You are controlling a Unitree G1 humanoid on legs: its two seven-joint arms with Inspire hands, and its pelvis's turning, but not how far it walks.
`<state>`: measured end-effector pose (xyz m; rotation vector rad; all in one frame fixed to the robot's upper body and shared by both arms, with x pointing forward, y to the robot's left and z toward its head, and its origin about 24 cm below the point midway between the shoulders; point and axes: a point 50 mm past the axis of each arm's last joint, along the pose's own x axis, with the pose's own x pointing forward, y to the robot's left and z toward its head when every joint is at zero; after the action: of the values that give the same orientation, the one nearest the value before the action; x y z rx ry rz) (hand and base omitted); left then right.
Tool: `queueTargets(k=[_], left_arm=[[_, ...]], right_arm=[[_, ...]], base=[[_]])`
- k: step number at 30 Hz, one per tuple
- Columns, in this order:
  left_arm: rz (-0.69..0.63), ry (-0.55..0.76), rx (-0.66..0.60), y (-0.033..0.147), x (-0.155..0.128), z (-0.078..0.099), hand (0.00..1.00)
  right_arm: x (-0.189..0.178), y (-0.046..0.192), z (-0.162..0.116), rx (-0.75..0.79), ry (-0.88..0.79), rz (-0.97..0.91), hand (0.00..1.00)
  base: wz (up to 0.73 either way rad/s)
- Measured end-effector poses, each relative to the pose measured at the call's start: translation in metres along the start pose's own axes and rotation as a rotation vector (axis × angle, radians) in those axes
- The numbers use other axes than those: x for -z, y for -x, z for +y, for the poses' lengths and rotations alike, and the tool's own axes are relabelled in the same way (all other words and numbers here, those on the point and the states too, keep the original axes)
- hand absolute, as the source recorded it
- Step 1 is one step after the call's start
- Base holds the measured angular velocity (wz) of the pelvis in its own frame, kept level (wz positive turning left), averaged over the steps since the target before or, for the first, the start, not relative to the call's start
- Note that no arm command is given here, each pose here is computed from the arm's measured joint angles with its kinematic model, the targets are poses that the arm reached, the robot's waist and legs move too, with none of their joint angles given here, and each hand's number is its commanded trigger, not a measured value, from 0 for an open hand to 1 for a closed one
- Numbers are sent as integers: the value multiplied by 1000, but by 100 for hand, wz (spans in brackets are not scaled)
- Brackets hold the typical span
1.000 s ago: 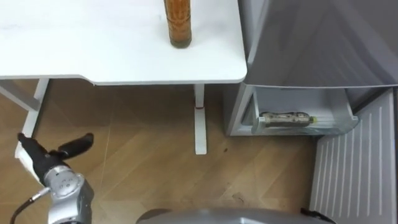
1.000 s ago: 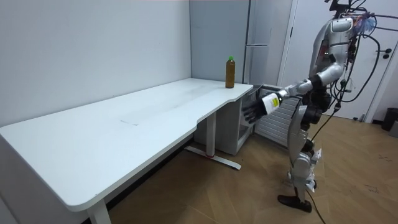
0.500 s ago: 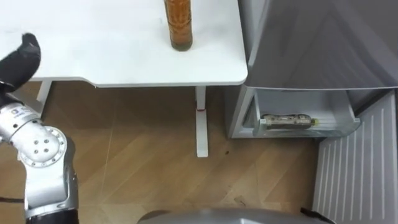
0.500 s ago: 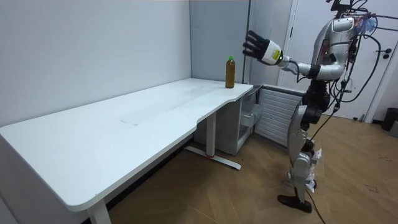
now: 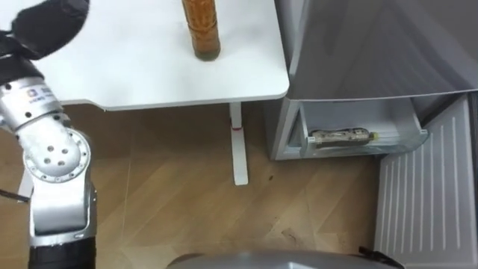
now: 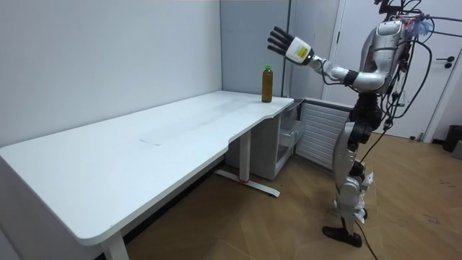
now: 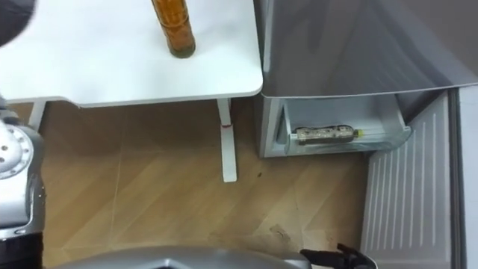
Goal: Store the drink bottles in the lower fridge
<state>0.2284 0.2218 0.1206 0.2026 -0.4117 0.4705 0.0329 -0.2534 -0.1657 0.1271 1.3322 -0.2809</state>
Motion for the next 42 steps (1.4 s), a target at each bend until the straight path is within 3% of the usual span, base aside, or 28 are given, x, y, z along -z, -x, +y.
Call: queueTargets(k=[8,16,32,42], left_arm=[[141,126,259,6,16,-23,0],[327,197,382,6,43,-31,0],[467,266,427,-15,64,-49,0],[506,306,384,-18,68,-39,0]], right_arm=[[-7,-1,4,-10,16,-11,0],[-13,-2,4,-6,27,13,0],[-18,-1,1,9,52,14,0],[-16,-1,-1,6,22,31,0]], base=[[-9],[-7],[-4],[-2]])
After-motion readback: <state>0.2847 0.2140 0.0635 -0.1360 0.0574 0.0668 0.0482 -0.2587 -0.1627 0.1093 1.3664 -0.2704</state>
